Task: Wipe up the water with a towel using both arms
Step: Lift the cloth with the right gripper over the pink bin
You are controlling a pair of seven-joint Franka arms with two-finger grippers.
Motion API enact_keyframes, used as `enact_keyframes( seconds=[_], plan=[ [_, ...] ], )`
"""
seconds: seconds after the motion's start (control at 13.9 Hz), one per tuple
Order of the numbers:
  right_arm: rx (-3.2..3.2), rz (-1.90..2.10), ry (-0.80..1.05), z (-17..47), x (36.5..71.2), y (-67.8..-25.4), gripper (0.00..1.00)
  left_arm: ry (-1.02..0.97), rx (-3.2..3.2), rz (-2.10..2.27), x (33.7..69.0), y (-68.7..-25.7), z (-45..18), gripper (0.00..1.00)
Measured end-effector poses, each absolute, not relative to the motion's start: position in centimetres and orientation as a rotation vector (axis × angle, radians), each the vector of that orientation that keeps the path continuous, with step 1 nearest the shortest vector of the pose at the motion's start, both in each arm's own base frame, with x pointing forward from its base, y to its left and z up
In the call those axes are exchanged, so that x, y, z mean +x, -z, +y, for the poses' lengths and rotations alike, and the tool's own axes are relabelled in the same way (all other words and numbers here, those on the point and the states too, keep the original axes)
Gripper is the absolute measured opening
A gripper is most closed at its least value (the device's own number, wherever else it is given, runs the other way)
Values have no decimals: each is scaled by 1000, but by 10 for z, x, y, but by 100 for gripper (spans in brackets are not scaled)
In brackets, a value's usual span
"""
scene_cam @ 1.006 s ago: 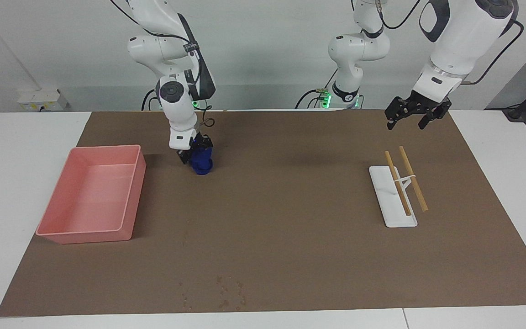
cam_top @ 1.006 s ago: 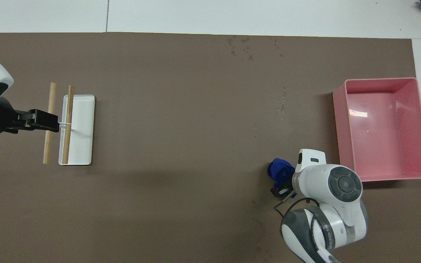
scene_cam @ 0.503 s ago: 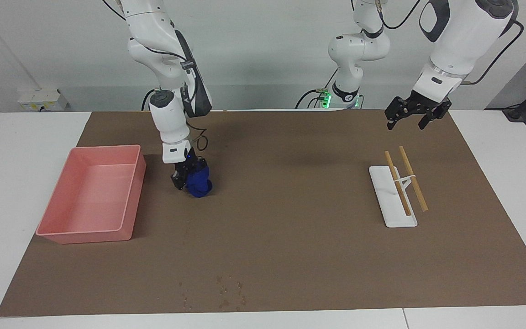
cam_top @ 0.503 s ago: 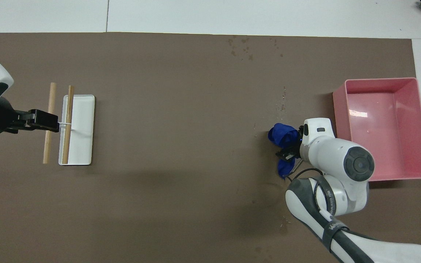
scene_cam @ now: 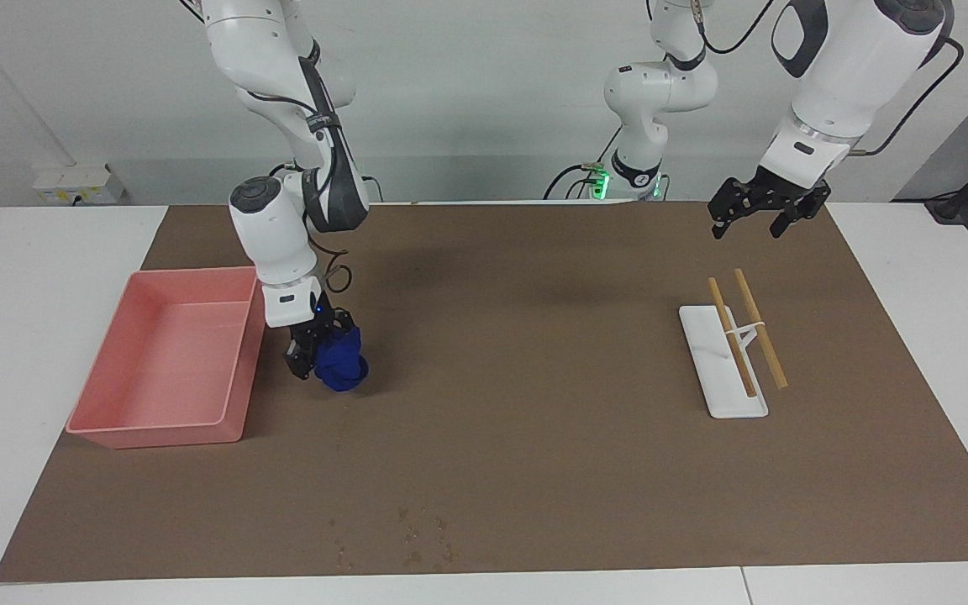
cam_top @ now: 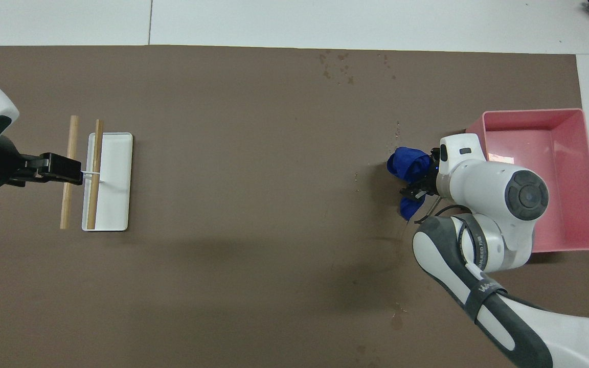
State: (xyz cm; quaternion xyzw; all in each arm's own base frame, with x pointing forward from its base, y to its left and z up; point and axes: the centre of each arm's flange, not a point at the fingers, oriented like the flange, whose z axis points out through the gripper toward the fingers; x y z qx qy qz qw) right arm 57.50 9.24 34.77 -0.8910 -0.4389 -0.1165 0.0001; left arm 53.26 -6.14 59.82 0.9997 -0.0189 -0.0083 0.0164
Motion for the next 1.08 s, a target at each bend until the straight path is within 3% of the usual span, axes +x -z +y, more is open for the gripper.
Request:
enact_keyframes(
  seconds=[0.36,0.79,1.08],
  plan=[
    [-2793,-1299,173,74,587,-412,4,26,3108,-59,533,-598,-61,100],
    [-2839,-1248,75,46,564,-514,4,26,3108,-59,533,-598,-61,100],
    [-2894,-1248,82,22,557,-539,4,26,3108,-59,533,-598,-61,100]
  ],
)
